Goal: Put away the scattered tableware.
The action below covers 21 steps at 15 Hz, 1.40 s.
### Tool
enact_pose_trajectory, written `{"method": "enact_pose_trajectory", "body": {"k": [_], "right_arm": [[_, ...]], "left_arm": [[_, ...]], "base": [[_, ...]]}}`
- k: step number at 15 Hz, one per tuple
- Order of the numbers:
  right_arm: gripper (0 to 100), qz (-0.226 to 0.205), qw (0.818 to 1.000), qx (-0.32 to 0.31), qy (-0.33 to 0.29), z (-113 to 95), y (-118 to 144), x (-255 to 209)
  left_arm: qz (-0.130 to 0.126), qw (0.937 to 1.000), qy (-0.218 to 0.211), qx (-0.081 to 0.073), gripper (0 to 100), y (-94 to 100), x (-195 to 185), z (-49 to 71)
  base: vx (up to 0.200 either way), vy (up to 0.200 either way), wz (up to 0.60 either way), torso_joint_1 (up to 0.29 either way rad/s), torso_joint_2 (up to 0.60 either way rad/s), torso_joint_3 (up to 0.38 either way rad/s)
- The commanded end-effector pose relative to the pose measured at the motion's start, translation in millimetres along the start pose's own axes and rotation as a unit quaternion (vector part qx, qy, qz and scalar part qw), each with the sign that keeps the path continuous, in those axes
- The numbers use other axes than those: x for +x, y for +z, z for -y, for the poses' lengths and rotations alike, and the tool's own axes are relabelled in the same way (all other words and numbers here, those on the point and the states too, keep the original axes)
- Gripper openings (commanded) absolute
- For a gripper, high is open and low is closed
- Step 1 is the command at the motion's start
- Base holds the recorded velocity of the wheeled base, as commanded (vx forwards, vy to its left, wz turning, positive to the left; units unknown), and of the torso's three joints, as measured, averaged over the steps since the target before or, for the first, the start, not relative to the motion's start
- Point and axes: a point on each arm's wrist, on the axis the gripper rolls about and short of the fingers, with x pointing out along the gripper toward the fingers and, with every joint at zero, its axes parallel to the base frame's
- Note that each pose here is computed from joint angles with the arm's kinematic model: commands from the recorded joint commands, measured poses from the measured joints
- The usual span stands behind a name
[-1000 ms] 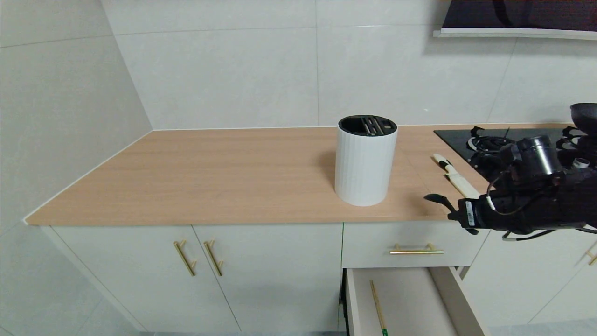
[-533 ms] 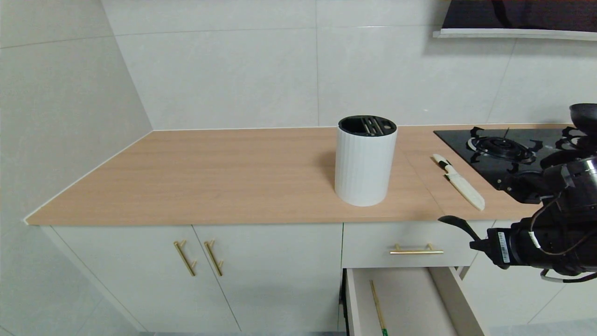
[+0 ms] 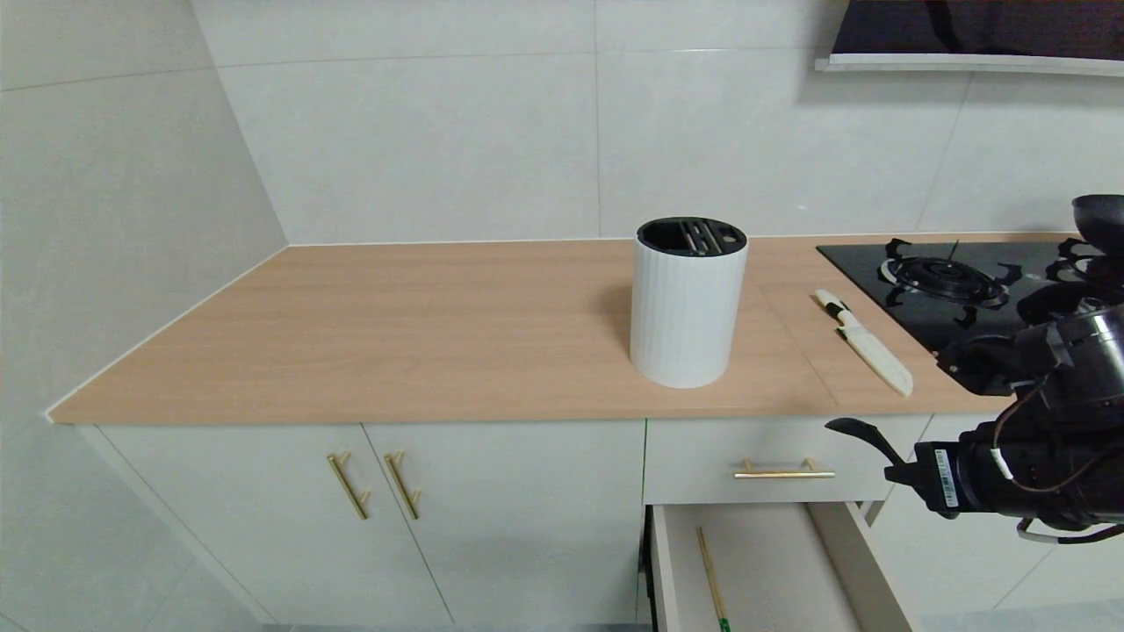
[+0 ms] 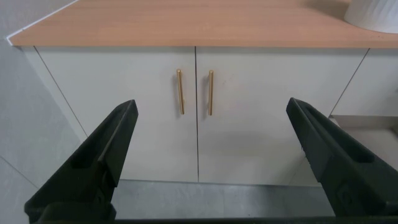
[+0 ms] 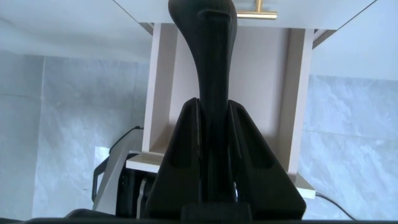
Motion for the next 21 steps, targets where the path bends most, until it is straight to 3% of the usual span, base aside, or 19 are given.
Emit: {"method": "enact_pose_trajectory", "body": {"k": [1, 6, 21], "right_arm": [[0, -0.009, 1.000, 0.001, -0.002, 0.5, -0.9, 5.2], [0, -0.010, 1.000, 0.001, -0.008, 1.4, -3.6, 15.6], [0, -0.017, 1.000, -0.002, -0.012, 2.3, -8.8, 24.9]], "left_arm": [[0.000, 1.0000, 0.000, 0.000, 100, 0.0, 0.0, 0.0], [0.000, 1.0000, 0.000, 0.000, 100, 0.0, 0.0, 0.0], [0.000, 1.0000, 0.000, 0.000, 100, 0.0, 0.0, 0.0]], "base": [[0.000, 0.000, 0.00, 0.000, 0.00, 0.000], [0.000, 0.000, 0.00, -0.041, 0.09, 0.055], [0.000, 0.000, 0.00, -0.192, 0.48, 0.283]]}}
